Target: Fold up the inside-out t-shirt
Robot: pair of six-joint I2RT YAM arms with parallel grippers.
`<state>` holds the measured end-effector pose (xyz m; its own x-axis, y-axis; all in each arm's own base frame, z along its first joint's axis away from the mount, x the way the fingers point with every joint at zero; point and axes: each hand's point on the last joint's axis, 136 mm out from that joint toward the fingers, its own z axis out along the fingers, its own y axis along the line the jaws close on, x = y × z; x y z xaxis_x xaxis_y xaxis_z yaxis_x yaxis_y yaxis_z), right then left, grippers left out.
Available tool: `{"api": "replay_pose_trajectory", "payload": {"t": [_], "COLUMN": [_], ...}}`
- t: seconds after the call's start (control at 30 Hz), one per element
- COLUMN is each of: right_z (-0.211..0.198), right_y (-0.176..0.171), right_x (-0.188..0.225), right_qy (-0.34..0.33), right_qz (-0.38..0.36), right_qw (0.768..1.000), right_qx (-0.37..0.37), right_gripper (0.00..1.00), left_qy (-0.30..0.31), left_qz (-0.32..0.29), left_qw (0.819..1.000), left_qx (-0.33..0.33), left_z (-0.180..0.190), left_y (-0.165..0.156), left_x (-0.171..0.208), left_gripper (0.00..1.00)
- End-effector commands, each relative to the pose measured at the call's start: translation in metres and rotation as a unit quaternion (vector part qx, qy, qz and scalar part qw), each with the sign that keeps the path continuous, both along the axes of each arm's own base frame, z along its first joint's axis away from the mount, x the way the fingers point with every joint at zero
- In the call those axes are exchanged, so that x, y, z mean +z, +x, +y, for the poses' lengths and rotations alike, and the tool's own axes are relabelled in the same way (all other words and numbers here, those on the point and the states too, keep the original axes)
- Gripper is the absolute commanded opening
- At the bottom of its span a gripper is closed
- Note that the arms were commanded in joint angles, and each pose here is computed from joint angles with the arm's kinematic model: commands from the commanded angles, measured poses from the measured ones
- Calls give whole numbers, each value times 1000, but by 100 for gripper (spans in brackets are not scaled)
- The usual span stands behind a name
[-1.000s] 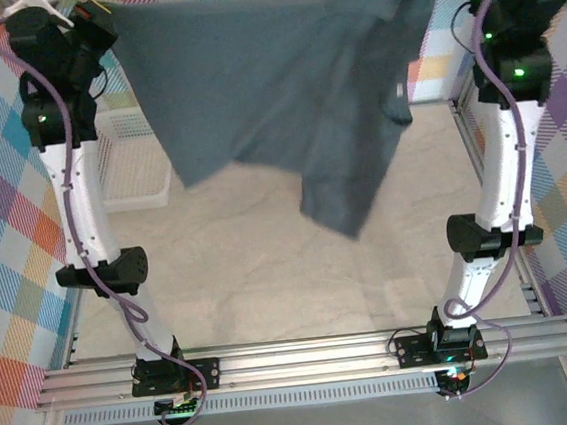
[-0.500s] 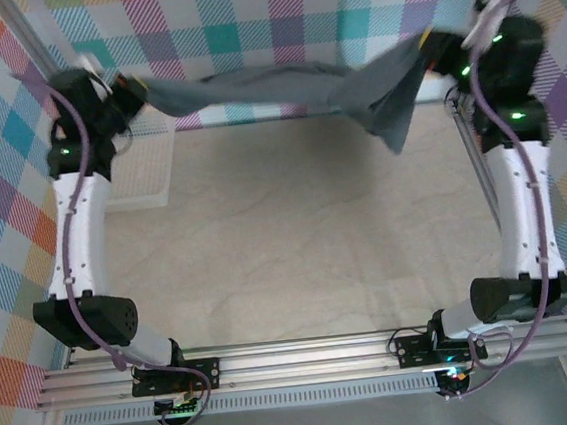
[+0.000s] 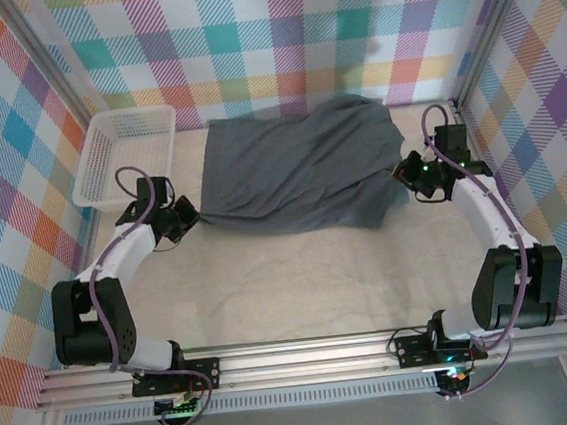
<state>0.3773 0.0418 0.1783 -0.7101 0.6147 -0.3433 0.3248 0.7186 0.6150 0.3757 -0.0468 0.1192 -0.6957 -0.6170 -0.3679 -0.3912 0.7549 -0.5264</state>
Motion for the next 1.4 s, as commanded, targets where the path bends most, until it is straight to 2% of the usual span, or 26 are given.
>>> {"api": "replay_pose_trajectory", "payload": {"t": [0.0, 0.07, 0.2, 0.3, 0.33, 0.37, 0.4, 0.43, 0.5, 0.6, 0.67, 0.73, 0.83, 0.87, 0.9, 1.0, 1.03, 1.13, 1.23, 1.37], "right_z": [-19, -31, -49, -52, -49, -47, -46, -46, -46, -38, -29, -13, 7, 12, 16, 24, 29, 23, 12, 6], "right_y": [-29, -55, -130, -168, -170, -170, -171, -172, -169, -149, -124, -89, -40, -27, -13, 21, 31, 51, 63, 49], "right_x": [3, 8, 18, 39, 53, 67, 83, 98, 128, 160, 159, 139, 92, 79, 61, 8, -8, -54, -96, -136], "right_qy": [5, -5, -22, 1, 15, 24, 28, 28, 16, -8, -11, 7, 12, 1, -16, -20, -8, -20, -53, -59], "right_qz": [35, 53, 68, 4, -44, -88, -131, -169, -235, -288, -269, -216, -118, -93, -65, 2, 19, 67, 113, 194], "right_qw": [994, 988, 972, 965, 966, 966, 963, 958, 949, 943, 955, 973, 993, 996, 998, 1000, 1000, 998, 992, 978], "right_qx": [-99, -145, -225, -263, -254, -243, -235, -228, -211, -164, -126, -78, -23, -9, 0, 9, 13, -4, -22, -48], "right_gripper": [0, 1, 2, 7, 17, 34, 51, 67, 75, 76, 76, 75, 66, 63, 60, 45, 39, 17, 2, 0], "left_qy": [25, 33, 19, 3, -4, -10, -17, -19, -11, -1, 10, 46, 111, 120, 128, 161, 167, 169, 174, 169], "left_qz": [-39, -45, -59, -84, -103, -124, -151, -181, -221, -270, -271, -248, -168, -141, -105, -28, -7, 46, 77, 105], "left_qw": [999, 998, 998, 996, 994, 992, 988, 983, 975, 963, 962, 964, 971, 974, 978, 982, 982, 983, 981, 980], "left_qx": [8, 7, 10, 24, 29, 29, 30, 29, 27, -1, -39, -82, -128, -130, -123, -92, -84, -50, -23, -8], "left_z": [8, 10, 8, 7, 6, 4, 3, 3, 4, -3, -18, -39, -68, -73, -75, -74, -74, -69, -58, -52], "left_y": [-1, -11, -53, -89, -98, -104, -108, -111, -110, -98, -82, -60, -22, -9, 6, 49, 62, 92, 116, 136], "left_x": [33, 47, 61, 65, 69, 73, 80, 89, 107, 141, 151, 150, 119, 105, 83, 37, 22, -18, -46, -73], "left_gripper": [0, 0, 0, 0, 9, 25, 46, 60, 66, 67, 67, 67, 64, 59, 51, 6, 0, 0, 0, 0]}}
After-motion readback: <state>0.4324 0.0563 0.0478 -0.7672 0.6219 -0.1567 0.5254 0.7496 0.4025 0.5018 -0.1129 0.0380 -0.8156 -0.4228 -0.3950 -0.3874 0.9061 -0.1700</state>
